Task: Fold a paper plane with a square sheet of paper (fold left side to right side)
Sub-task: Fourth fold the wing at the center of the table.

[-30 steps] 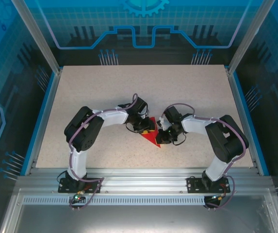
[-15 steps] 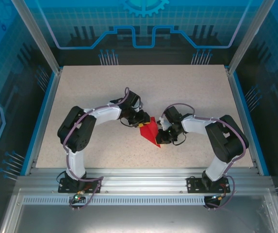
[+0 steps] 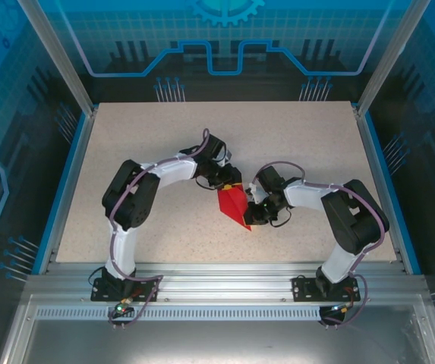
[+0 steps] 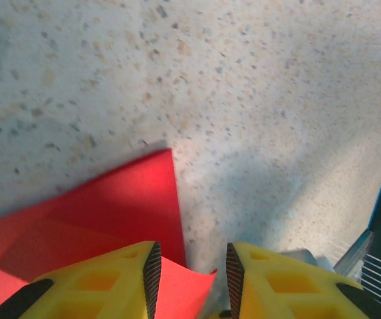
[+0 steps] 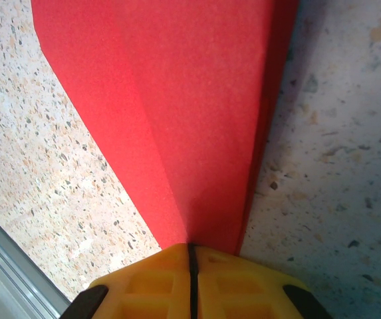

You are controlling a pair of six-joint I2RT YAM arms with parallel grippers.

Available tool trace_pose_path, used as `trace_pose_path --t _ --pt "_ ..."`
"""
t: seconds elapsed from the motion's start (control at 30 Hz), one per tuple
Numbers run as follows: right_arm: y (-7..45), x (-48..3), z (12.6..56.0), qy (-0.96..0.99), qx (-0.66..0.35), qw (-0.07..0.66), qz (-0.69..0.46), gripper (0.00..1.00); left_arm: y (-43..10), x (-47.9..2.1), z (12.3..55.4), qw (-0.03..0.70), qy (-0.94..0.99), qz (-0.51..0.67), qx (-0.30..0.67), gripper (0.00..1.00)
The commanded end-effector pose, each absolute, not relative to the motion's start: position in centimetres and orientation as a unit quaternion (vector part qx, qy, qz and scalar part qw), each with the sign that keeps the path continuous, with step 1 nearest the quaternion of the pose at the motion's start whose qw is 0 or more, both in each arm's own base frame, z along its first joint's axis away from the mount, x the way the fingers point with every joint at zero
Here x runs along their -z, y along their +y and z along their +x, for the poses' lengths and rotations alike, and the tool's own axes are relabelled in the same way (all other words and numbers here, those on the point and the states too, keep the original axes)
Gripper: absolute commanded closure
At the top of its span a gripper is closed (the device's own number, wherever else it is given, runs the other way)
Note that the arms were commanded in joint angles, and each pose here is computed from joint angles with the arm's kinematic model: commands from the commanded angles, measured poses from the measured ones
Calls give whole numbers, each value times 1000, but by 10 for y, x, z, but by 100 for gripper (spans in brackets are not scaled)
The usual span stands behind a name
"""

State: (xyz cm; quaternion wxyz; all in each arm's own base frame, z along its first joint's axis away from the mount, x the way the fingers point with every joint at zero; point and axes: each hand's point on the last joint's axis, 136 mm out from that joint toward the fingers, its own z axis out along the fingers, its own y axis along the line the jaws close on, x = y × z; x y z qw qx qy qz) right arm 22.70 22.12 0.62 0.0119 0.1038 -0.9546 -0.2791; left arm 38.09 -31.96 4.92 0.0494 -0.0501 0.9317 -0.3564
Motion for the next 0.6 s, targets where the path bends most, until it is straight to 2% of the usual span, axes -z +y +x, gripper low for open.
trace_pose_path --t 0.0,0.4,0.57 --pt "182 31 188 -977 177 87 83 91 -314 -33 383 32 937 -45 344 64" --pt "184 26 190 -976 185 78 90 91 -291 5 383 26 949 -66 306 64" --pt "204 -7 201 -963 250 36 96 91 -288 5 382 29 949 -67 307 64"
